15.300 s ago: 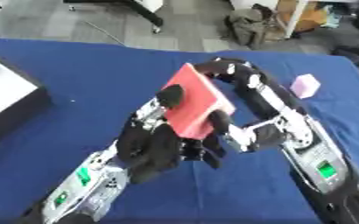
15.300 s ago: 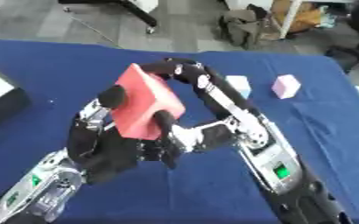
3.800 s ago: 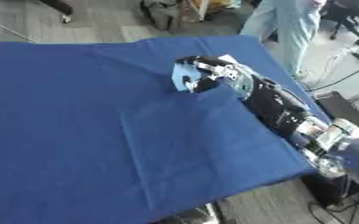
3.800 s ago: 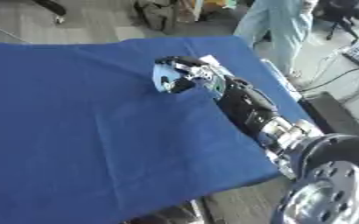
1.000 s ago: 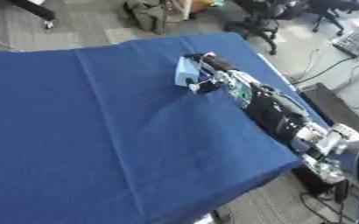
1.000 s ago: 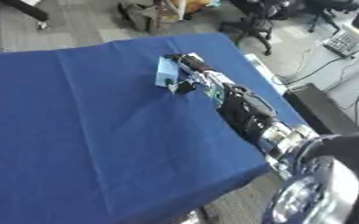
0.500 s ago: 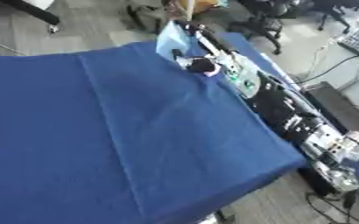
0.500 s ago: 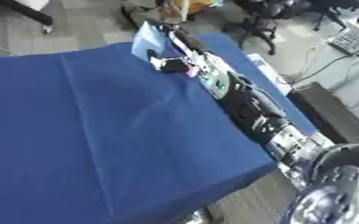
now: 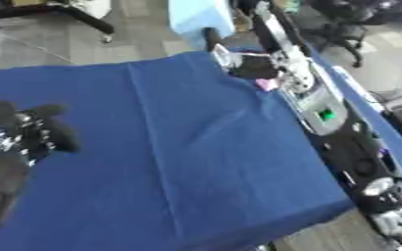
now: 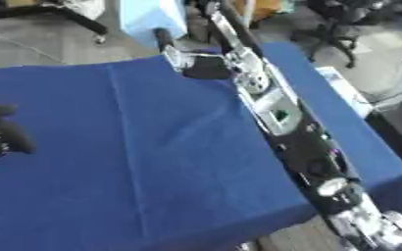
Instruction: Pick up the objects with one hand, pass them to the other hand, and then place them into the box on the other side of the table.
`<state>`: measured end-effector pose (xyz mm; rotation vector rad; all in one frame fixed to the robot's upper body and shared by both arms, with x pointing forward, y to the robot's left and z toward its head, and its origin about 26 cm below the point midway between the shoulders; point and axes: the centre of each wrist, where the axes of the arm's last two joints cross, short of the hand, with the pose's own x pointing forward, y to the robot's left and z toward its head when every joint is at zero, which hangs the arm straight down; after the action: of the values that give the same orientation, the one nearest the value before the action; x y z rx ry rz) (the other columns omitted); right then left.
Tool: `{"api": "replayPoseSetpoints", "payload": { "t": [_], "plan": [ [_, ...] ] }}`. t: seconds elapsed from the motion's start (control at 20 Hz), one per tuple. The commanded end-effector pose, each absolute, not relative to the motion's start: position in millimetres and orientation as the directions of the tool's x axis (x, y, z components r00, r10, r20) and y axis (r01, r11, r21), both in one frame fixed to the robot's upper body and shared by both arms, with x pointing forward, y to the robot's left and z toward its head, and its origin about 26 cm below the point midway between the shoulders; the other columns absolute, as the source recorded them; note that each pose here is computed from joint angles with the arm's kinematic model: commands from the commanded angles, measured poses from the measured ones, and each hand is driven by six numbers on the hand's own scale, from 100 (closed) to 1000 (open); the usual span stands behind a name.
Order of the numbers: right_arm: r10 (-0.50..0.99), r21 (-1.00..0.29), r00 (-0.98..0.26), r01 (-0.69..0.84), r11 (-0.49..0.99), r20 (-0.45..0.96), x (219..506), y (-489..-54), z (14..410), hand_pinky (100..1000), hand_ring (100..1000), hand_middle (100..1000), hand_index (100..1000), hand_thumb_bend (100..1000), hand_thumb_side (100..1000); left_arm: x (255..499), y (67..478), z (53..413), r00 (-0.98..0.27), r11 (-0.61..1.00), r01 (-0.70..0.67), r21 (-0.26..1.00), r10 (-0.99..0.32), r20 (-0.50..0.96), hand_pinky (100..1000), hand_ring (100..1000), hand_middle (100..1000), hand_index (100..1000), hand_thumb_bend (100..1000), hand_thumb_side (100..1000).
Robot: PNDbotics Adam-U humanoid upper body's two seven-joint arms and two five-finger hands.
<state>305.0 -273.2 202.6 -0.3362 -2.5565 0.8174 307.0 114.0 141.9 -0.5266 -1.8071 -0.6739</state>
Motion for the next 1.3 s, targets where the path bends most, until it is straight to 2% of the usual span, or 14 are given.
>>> {"api": "replayPoseSetpoints", "payload": {
  "t": [0.05, 0.15, 0.4, 0.85, 1.1, 1.3],
  "plan": [
    [0.226, -0.612, -0.93, 0.002, 0.791, 0.289, 300.4, -249.7, 207.4, 836, 824, 512, 969, 100, 316, 307.8, 104.2, 145.7, -0.333, 0.736, 0.649, 0.195, 0.044, 0.942, 662, 597, 558, 815, 341, 1000],
    [0.169, -0.622, -0.941, -0.053, 0.781, 0.292, 299.8, -238.2, 202.7, 835, 825, 512, 972, 100, 394, 307.2, 99.2, 145.4, -0.331, 0.724, 0.662, 0.192, 0.052, 0.942, 663, 603, 565, 819, 367, 1000],
    [0.07, -0.617, -0.939, -0.163, 0.77, 0.335, 297.3, -219.8, 192.5, 829, 820, 507, 974, 100, 470, 304.5, 89.6, 143.5, -0.318, 0.684, 0.703, 0.192, 0.062, 0.946, 667, 617, 581, 823, 412, 1000],
    [-0.015, -0.643, -0.926, -0.274, 0.715, 0.377, 292.9, -200.9, 182.0, 824, 818, 505, 980, 100, 470, 297.2, 76.0, 139.6, -0.295, 0.604, 0.772, 0.2, 0.061, 0.954, 670, 627, 594, 829, 418, 1000],
    [-0.024, -0.649, -0.921, -0.292, 0.702, 0.389, 291.9, -199.4, 179.8, 823, 817, 502, 982, 100, 470, 291.8, 70.2, 142.7, -0.265, 0.542, 0.822, 0.175, 0.092, 0.96, 672, 629, 599, 833, 489, 1000],
    [-0.02, -0.65, -0.921, -0.289, 0.703, 0.388, 291.8, -199.6, 179.5, 822, 813, 499, 981, 100, 470, 289.2, 66.8, 143.8, -0.223, 0.507, 0.851, 0.135, 0.118, 0.968, 674, 636, 607, 837, 598, 1000]
  ]
}}
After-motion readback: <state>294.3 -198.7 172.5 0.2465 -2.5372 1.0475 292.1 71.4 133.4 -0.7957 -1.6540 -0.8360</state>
